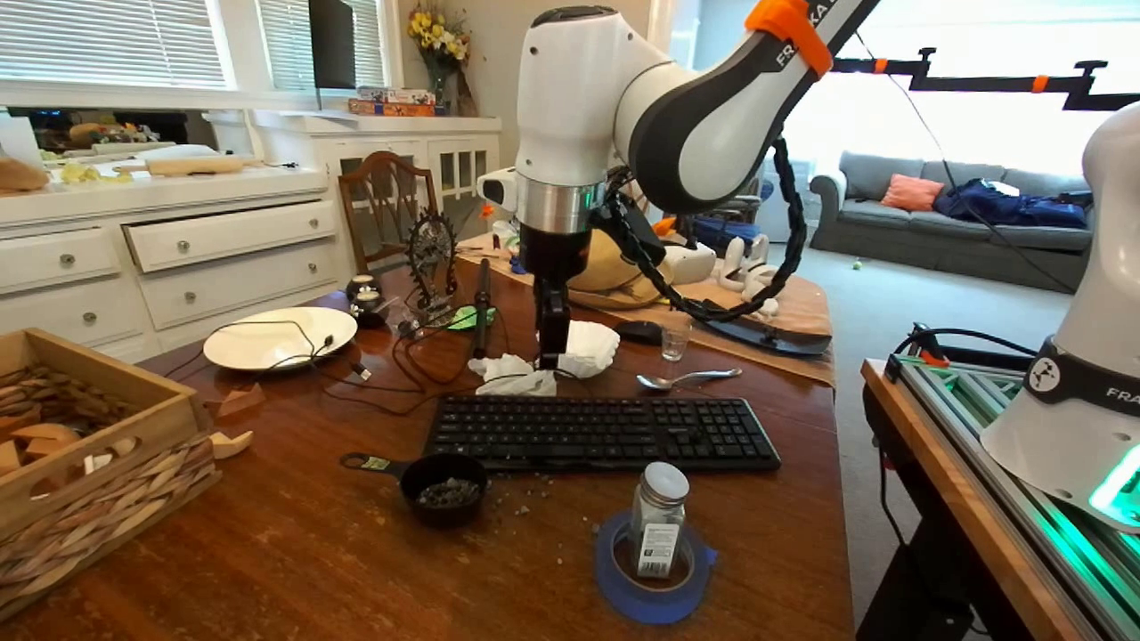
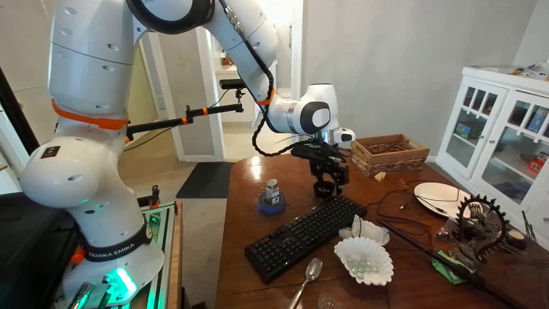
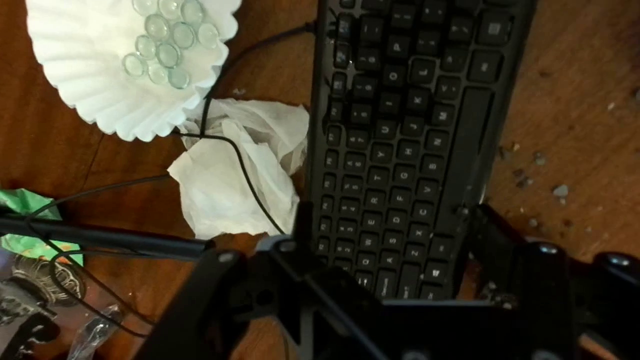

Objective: Pick up the small glass cup and pour its contents into the small black pot

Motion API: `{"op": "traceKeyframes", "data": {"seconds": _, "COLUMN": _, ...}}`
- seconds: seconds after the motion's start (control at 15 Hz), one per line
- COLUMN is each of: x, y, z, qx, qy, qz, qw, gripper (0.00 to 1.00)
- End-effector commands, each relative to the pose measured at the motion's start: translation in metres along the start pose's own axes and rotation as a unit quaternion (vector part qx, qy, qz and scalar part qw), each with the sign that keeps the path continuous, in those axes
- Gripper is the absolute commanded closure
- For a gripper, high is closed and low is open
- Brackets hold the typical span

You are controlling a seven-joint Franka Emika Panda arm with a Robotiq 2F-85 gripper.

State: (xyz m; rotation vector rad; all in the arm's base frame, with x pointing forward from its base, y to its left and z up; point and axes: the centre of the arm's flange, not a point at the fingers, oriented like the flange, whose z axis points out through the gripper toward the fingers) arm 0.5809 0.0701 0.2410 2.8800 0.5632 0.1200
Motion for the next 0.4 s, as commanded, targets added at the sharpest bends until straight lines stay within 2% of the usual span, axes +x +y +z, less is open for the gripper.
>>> {"op": "traceKeyframes", "data": {"seconds": 0.0, "x": 0.0153, "y": -0.0046, "z": -0.0058, "qx": 0.015, "qy": 0.031, "qz": 0.093, "qw": 0.9951, "gripper": 0.1}}
{"op": "traceKeyframes", "data": {"seconds": 0.07, "x": 0.0185, "y": -0.0065, "z": -0.0064, "qx": 0.017, "qy": 0.044, "qz": 0.115, "qw": 0.9922, "gripper": 0.04}}
{"op": "traceKeyframes", "data": {"seconds": 0.13, "x": 0.0117, "y": 0.0009, "z": -0.0102, "qx": 0.013, "qy": 0.026, "qz": 0.071, "qw": 0.997, "gripper": 0.15}}
{"op": "traceKeyframes", "data": {"seconds": 0.27, "x": 0.0152, "y": -0.0016, "z": -0.013, "qx": 0.015, "qy": 0.037, "qz": 0.094, "qw": 0.9948, "gripper": 0.04}}
{"op": "traceKeyframes", "data": {"seconds": 0.33, "x": 0.0154, "y": -0.0022, "z": -0.0131, "qx": 0.015, "qy": 0.037, "qz": 0.098, "qw": 0.9944, "gripper": 0.04}}
